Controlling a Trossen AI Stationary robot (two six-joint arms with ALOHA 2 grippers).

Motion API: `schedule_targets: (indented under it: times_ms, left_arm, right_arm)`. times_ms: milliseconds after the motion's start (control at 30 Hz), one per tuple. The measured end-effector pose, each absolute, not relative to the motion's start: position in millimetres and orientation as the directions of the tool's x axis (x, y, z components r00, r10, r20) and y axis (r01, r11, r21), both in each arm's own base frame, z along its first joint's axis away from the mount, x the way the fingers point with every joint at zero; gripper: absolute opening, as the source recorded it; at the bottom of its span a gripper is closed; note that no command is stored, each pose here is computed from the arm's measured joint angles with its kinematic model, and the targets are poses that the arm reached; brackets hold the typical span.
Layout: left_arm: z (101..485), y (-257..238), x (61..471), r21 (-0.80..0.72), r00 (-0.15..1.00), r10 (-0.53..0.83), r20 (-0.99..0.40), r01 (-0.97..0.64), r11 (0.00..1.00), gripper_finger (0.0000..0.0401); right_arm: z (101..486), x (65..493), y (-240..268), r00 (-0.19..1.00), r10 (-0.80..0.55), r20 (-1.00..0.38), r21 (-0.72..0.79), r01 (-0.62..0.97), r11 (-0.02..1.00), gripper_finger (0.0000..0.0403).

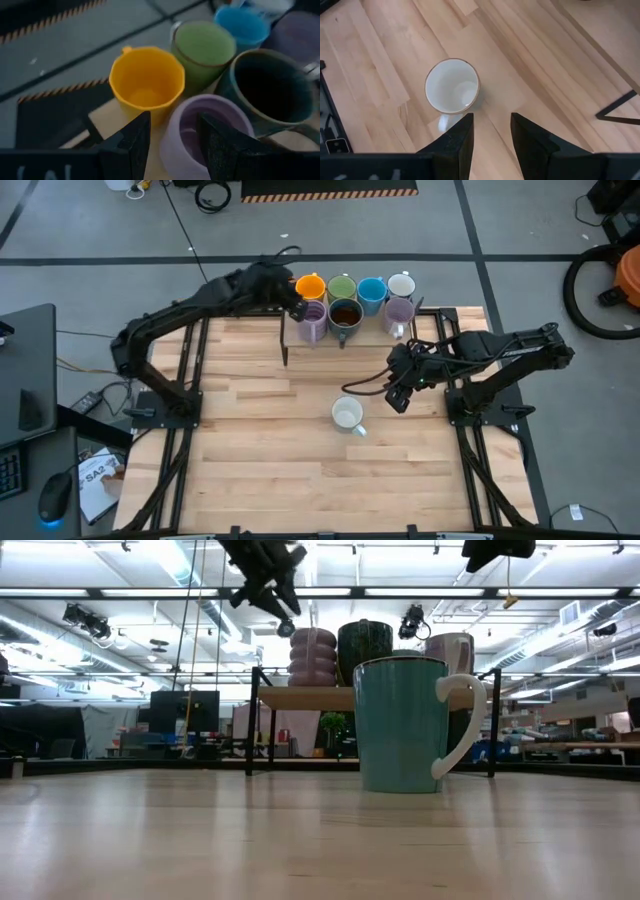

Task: Place coffee mugs
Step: Adjust the mugs on the shelf

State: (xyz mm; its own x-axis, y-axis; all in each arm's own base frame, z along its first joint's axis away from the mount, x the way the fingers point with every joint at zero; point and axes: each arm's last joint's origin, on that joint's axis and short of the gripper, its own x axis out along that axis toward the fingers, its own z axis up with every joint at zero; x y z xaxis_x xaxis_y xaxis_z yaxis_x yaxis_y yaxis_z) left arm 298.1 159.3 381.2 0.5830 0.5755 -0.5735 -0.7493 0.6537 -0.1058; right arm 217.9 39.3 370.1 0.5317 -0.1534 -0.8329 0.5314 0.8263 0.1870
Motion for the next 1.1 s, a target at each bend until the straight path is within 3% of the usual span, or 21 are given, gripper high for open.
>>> schedule_targets:
  times_ms: [333,1100]
  left_arm:
    - [381.4,167.2,332.0,-0.08,0.472,0.471,-0.745,-0.765,0.639,0.0162]
    - [350.9,168.1,341.6,-0.007,0.31,0.414,-0.856,-0.808,0.589,0.0162]
  right_arm:
    - [370.2,218.0,39.0,0.533,-0.163,-0.83,0.182,0.535,0.825,0.0135]
    - [372.6,221.9,40.4,0.572,-0.146,-0.807,0.217,0.517,0.828,0.0135]
